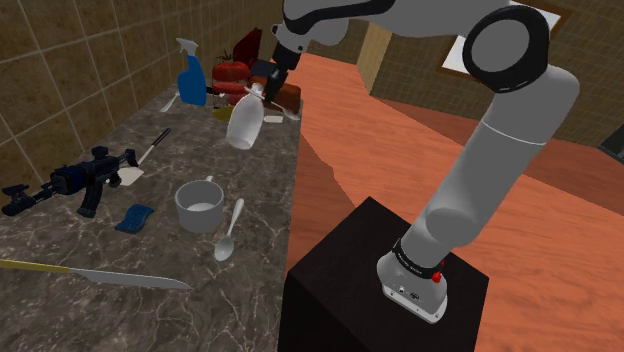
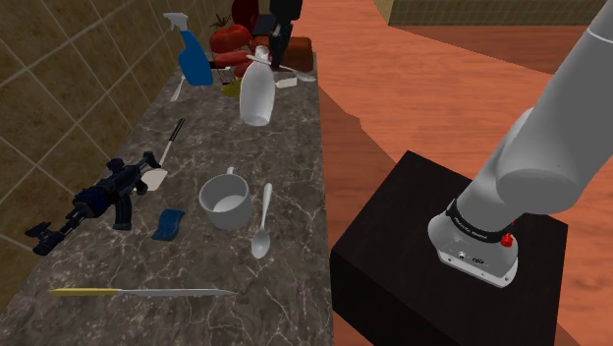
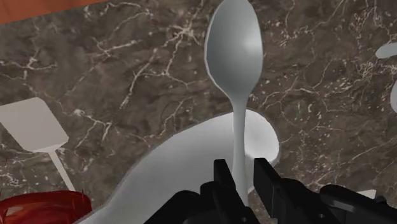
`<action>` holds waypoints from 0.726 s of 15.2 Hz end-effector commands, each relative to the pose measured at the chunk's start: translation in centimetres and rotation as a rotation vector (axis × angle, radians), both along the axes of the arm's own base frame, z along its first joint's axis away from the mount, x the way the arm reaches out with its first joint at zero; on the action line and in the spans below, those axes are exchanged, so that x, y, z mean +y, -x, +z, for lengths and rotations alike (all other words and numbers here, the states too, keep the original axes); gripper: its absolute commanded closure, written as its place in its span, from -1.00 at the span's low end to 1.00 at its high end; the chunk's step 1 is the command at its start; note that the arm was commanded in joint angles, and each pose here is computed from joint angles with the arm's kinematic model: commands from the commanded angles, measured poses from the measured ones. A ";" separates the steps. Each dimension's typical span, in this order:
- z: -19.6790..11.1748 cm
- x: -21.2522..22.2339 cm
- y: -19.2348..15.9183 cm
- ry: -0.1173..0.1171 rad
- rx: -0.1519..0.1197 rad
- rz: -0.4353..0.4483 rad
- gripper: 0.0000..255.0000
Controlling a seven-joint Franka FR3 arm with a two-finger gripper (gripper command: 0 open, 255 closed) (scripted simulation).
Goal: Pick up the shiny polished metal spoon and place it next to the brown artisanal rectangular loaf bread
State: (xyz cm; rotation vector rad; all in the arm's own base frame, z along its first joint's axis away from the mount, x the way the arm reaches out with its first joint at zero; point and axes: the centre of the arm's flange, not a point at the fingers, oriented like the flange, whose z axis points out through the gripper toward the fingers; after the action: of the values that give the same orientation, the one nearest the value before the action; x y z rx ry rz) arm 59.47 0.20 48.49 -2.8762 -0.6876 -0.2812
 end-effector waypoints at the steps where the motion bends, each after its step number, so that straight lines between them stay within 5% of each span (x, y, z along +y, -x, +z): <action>1: 0.0 -2.6 -1.2 0.000 -0.001 0.002 1.00; 11: 0.1 -14.2 -7.2 0.000 -0.001 0.002 1.00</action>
State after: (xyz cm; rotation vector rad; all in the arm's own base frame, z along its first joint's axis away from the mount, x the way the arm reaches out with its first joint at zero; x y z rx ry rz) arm 66.16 -12.84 48.86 -2.8761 -0.6880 -0.2822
